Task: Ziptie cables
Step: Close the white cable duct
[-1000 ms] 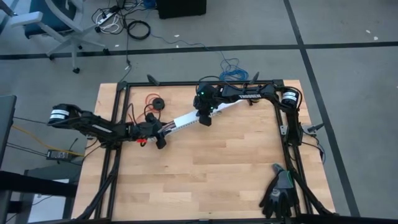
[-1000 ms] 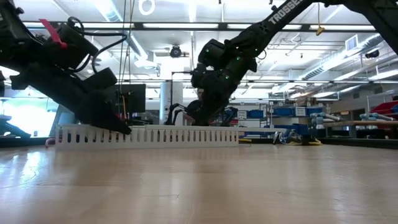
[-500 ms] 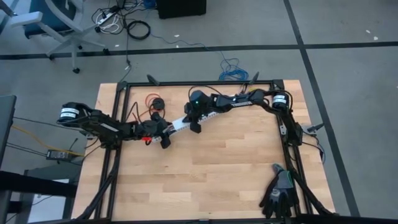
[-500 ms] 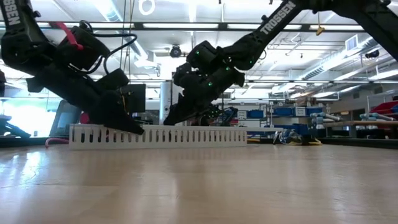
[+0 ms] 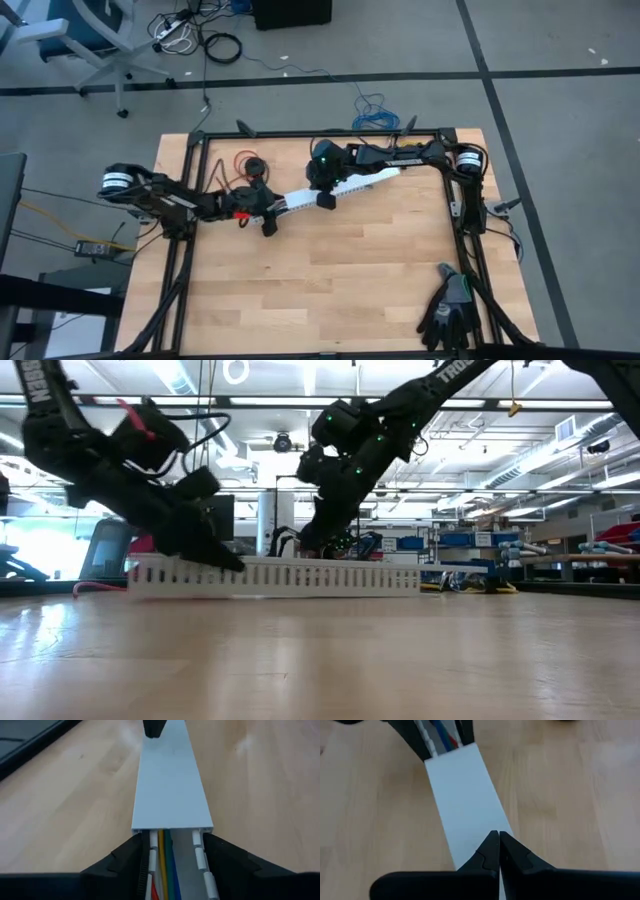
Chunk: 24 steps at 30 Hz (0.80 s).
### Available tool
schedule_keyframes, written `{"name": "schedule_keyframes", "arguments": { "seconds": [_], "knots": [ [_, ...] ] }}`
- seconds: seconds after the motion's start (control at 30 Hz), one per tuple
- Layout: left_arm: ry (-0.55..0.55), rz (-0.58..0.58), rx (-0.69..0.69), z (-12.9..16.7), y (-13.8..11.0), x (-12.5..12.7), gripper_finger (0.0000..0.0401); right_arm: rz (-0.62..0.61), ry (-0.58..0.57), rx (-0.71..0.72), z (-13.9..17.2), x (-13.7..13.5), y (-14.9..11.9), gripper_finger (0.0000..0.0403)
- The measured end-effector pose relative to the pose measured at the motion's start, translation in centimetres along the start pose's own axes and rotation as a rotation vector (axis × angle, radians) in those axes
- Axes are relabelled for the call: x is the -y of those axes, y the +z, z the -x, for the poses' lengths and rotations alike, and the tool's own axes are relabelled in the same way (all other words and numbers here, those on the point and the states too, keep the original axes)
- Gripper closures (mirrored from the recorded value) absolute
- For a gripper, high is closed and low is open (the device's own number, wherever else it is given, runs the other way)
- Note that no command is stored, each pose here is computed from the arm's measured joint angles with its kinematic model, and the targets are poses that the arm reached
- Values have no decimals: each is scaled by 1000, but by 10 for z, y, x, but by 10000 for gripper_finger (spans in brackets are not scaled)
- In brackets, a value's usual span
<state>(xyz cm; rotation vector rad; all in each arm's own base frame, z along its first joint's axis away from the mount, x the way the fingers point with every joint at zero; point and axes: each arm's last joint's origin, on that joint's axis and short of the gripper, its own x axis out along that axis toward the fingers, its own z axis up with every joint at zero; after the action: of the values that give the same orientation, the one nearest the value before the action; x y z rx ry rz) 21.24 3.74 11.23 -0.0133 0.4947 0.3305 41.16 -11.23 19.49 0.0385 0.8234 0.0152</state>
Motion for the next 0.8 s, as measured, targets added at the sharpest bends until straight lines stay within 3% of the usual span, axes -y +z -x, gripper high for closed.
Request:
{"name": "schedule_keyframes", "arguments": {
  "seconds": [0.2,0.43,0.8],
  "knots": [
    [-47,-35,-16,-28,12,-1,197,-25,-36,-140,12,1,-11,403],
    [-54,-63,-13,-60,23,2,197,-80,-80,-129,29,3,-35,403],
    [-36,-102,39,-66,33,3,197,-147,-98,198,72,-6,-82,403]
  ]
}}
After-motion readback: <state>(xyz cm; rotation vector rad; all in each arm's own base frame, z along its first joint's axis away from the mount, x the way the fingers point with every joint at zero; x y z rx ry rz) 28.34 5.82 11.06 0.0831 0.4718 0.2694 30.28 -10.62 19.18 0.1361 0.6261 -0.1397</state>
